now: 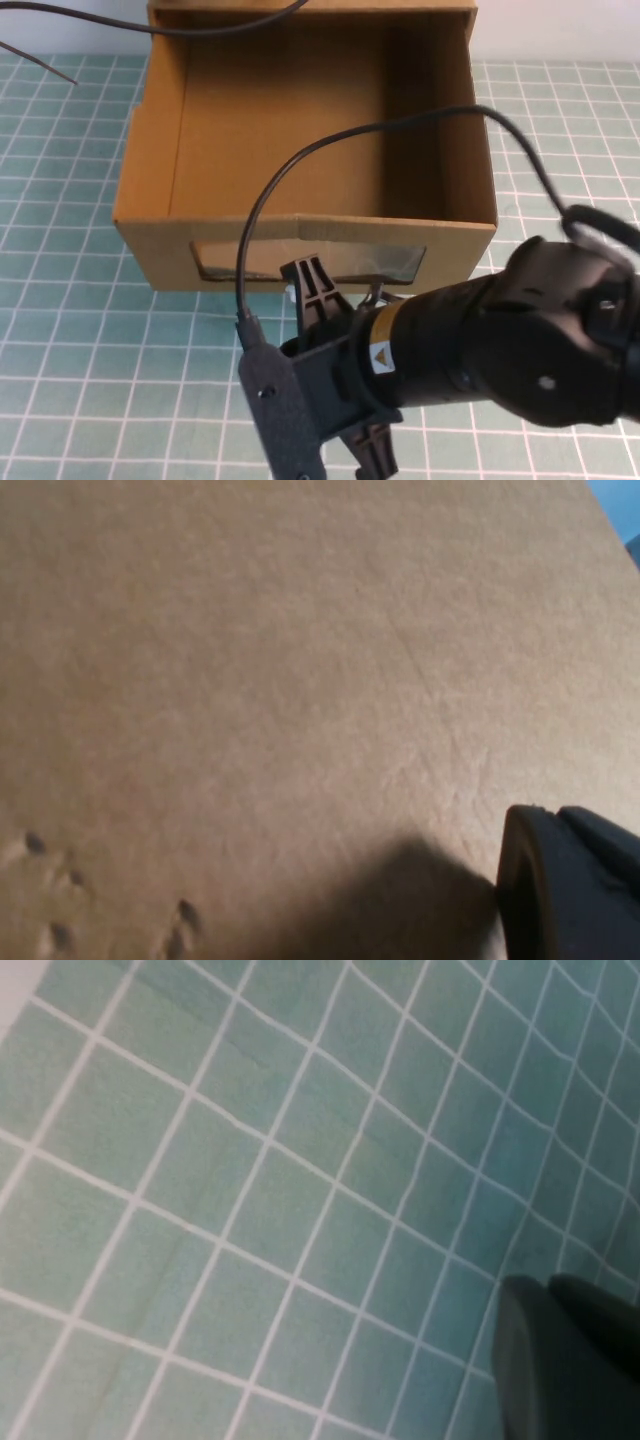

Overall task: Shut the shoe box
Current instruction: Close the shoe box with your right arm

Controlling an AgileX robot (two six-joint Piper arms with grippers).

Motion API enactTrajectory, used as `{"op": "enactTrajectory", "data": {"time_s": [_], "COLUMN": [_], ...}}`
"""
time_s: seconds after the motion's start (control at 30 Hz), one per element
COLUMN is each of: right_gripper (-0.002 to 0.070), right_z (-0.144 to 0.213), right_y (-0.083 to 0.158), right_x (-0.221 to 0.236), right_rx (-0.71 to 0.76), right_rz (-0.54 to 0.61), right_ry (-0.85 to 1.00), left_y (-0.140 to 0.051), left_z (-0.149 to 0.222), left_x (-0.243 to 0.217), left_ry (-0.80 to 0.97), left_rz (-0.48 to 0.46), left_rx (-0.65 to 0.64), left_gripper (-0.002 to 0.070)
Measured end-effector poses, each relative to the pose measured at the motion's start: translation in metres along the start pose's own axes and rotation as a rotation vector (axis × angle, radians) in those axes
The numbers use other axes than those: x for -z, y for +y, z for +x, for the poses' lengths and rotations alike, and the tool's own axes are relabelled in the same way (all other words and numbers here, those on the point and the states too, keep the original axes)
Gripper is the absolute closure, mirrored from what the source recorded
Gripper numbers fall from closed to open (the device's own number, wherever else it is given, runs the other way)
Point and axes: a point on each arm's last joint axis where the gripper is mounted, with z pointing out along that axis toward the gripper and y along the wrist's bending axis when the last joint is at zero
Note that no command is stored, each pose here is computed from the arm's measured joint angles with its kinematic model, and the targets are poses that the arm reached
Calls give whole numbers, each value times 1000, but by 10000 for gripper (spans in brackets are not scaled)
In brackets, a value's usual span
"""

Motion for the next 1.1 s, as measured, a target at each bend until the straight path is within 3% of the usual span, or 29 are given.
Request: {"op": "enactTrajectory", "data": {"time_s": [0.23,0.67,0.87,1.1], "right_gripper": [687,687,687,687], "right_z": [14,95,107,98], "right_y": [-8,-65,-92,-91], "right_x": [-24,-48,-61,-66], "right_rx": [13,-116,-135,-79], "right_rz": [59,180,206,150], "right_ry": [35,193,209,207], "left_y": [0,0,0,0], "left_z": [0,0,0,0], "left_x": [-1,-1,-1,-1], "left_ry": [3,3,3,3], "left_rz": [4,7,7,7], "left_rx": [5,7,7,7], "left_gripper": [678,678,678,678]}}
